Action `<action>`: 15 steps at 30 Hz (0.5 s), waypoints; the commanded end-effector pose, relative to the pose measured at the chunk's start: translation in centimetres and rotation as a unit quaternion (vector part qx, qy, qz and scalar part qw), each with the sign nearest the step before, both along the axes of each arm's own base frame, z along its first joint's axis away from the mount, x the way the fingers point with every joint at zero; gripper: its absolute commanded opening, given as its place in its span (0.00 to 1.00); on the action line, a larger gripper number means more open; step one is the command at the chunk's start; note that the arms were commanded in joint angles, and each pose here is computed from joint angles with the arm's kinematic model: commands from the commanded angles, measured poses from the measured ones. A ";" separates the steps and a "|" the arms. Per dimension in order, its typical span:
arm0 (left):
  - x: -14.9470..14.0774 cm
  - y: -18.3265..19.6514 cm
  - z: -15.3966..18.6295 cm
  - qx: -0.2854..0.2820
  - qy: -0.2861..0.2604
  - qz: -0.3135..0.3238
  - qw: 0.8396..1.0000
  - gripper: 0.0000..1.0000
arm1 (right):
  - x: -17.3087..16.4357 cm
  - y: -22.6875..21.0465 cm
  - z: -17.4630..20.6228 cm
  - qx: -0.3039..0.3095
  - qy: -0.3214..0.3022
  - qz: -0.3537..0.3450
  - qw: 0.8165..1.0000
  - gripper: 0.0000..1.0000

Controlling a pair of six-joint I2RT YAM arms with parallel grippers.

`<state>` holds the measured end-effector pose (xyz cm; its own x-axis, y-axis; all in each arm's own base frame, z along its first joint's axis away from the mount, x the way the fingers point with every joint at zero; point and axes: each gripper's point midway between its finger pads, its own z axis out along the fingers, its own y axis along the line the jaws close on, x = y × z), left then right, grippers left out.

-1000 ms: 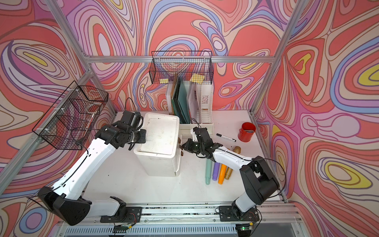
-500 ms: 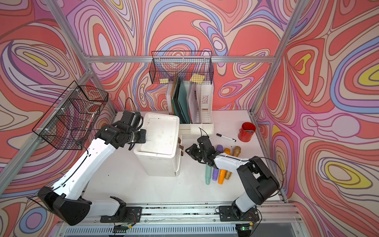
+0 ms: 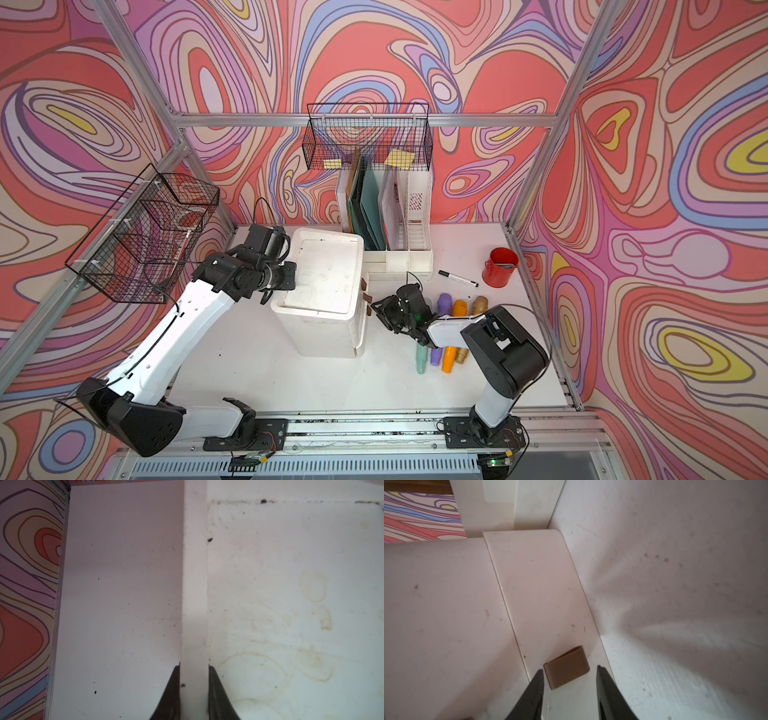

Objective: Take the microphone out of the drawer
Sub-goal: Close the drawer in the storage box, then open the drawer in the storage box.

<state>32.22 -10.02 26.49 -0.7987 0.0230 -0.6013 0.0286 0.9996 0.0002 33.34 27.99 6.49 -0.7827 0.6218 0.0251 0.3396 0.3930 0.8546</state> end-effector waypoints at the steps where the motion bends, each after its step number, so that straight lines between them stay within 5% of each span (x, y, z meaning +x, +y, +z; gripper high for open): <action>1: 0.1 -0.4 -0.6 0.002 0.004 -0.008 1.000 0.00 | 0.3 0.3 -0.4 0.033 0.013 -0.039 0.999 0.42; 15: 0.2 -0.4 -0.4 0.002 0.001 -0.010 1.000 0.00 | 0.7 2.4 -0.9 0.098 0.041 -0.080 0.991 0.43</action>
